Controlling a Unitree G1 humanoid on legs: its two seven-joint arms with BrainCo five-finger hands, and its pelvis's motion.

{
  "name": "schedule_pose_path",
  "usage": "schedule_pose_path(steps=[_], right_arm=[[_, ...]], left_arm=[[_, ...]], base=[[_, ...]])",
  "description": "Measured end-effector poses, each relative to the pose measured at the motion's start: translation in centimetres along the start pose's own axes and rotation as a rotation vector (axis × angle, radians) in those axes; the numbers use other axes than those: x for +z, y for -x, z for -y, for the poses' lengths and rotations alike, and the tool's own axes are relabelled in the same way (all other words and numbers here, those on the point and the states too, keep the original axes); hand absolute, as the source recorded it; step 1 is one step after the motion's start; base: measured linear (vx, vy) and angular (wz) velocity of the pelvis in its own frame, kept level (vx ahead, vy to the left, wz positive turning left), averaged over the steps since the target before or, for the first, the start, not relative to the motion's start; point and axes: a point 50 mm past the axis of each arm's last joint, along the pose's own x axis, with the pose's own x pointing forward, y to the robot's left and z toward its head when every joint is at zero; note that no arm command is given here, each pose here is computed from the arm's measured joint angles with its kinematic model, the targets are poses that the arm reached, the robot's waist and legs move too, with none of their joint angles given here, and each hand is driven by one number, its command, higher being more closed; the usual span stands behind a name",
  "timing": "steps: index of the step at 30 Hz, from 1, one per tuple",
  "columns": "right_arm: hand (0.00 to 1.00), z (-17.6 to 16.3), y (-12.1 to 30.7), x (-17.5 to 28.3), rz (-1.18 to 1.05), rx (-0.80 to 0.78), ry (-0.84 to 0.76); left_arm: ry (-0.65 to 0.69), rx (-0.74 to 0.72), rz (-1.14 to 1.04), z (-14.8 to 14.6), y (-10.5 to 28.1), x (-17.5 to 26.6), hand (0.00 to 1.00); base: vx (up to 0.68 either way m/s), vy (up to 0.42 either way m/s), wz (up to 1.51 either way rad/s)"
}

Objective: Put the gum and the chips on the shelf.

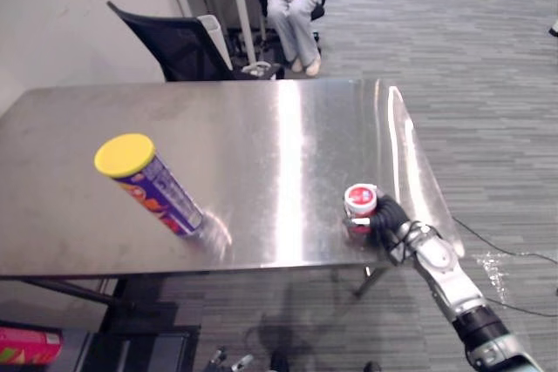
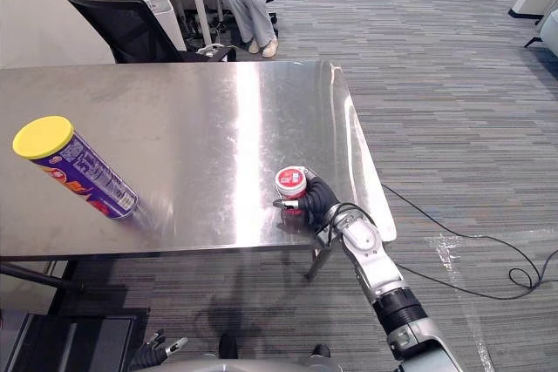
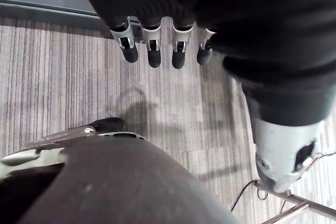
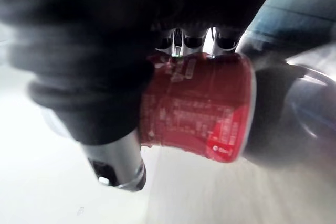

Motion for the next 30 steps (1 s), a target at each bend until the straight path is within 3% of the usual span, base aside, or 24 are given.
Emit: schedule_pose_path(steps=[7,17,30], right_arm=[[1.00,1.2,0.1,0.9,0.038,-0.080,0.008],[1.00,3.9,1.7,6.5,0.288,-0.236,0.030],[1.00,4.9,4.1,6.8,0.315,-0.304,-0.024]], left_arm=[[0.005,0.003,0.003,0.0,0.0,0.1,0.00],[0.033,0.018,0.004,-0.1,0.0,0.0,0.00],[0.058,0.039,0.003,-0.2,0.1,0.0,0.00]], base=[[0.00,0.000,0.01],[0.00,0.000,0.00],[0.00,0.000,0.00]])
